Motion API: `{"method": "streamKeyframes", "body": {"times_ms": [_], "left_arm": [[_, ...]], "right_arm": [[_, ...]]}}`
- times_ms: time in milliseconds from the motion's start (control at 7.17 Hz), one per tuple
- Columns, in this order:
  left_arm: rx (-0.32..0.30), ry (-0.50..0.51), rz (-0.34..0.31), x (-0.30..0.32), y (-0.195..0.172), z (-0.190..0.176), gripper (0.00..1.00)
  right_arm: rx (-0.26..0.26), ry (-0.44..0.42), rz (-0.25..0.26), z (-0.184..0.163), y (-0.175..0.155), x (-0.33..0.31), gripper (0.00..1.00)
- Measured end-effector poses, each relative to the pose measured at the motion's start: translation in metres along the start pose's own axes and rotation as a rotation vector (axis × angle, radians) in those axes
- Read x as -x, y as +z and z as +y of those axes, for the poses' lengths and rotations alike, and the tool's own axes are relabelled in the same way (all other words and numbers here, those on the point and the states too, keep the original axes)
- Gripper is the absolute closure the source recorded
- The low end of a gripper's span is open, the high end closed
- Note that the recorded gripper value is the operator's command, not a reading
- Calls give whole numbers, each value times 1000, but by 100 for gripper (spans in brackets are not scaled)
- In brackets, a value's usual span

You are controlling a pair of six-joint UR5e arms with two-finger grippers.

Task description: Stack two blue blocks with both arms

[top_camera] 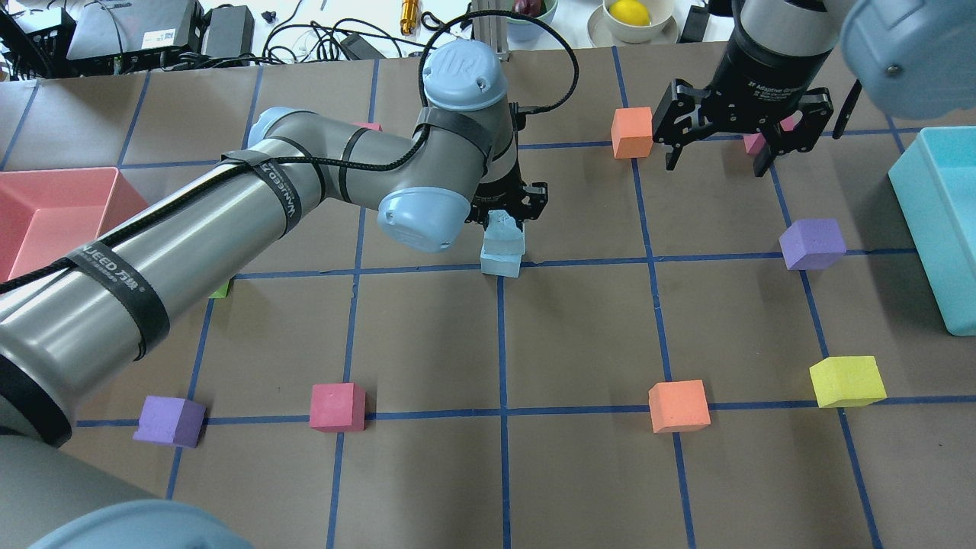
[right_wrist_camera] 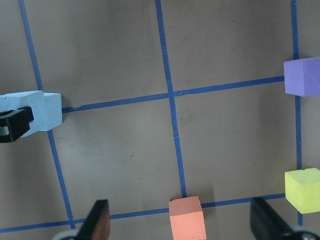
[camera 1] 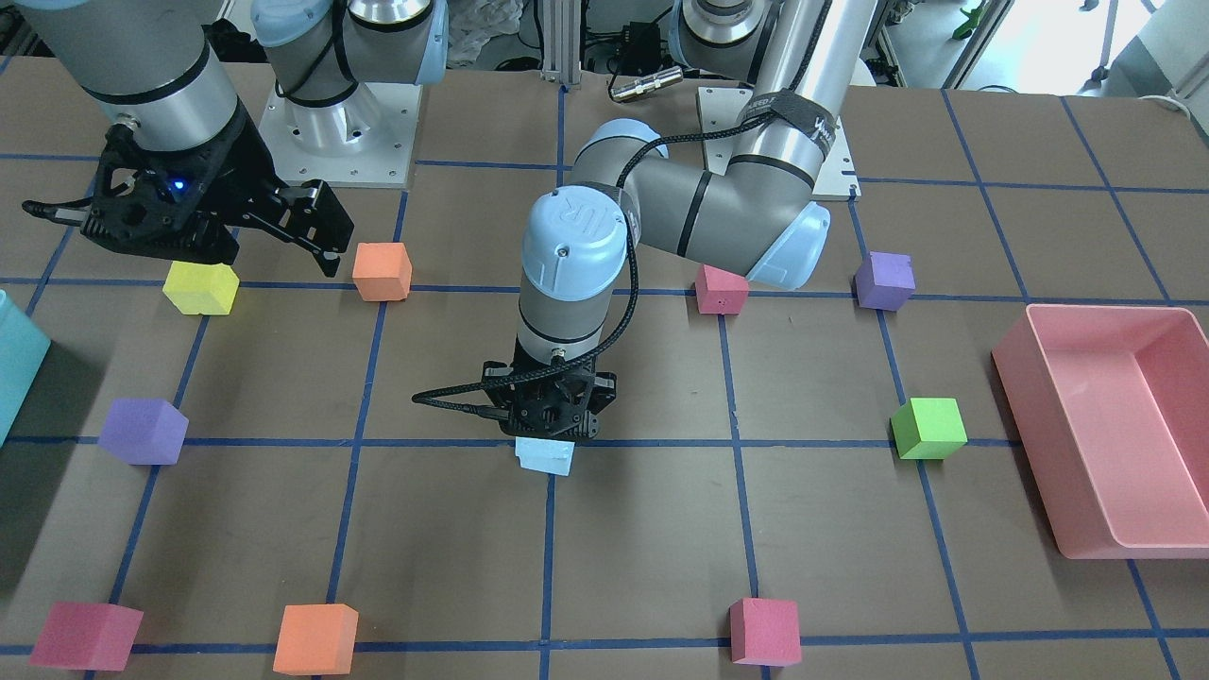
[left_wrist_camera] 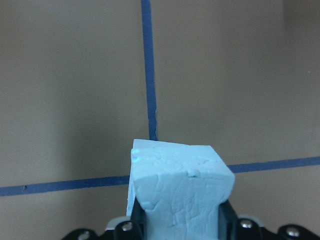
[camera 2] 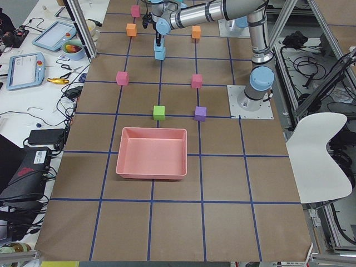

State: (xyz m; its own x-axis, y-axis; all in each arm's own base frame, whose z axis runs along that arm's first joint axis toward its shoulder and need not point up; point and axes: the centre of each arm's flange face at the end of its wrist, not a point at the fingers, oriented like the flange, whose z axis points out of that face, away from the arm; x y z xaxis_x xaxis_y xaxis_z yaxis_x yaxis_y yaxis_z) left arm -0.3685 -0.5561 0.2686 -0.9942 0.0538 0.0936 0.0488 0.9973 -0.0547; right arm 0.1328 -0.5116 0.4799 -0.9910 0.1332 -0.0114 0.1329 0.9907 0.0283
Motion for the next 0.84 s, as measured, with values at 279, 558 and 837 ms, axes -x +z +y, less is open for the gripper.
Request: {"method": "streamKeyframes", "body": {"times_ms": [279,558,837], "left_arm": [[2,1,-13,3,3,2,55],[5,-6,-15,3,7,2,0],[-3,-7,-10,2,3,2,0]], "right_arm": [[-5,-1,8,0,-2,-1,0],[-6,-3,7,2,-4,-1,0],[-4,-15,11,2,-3,-1,0]]}}
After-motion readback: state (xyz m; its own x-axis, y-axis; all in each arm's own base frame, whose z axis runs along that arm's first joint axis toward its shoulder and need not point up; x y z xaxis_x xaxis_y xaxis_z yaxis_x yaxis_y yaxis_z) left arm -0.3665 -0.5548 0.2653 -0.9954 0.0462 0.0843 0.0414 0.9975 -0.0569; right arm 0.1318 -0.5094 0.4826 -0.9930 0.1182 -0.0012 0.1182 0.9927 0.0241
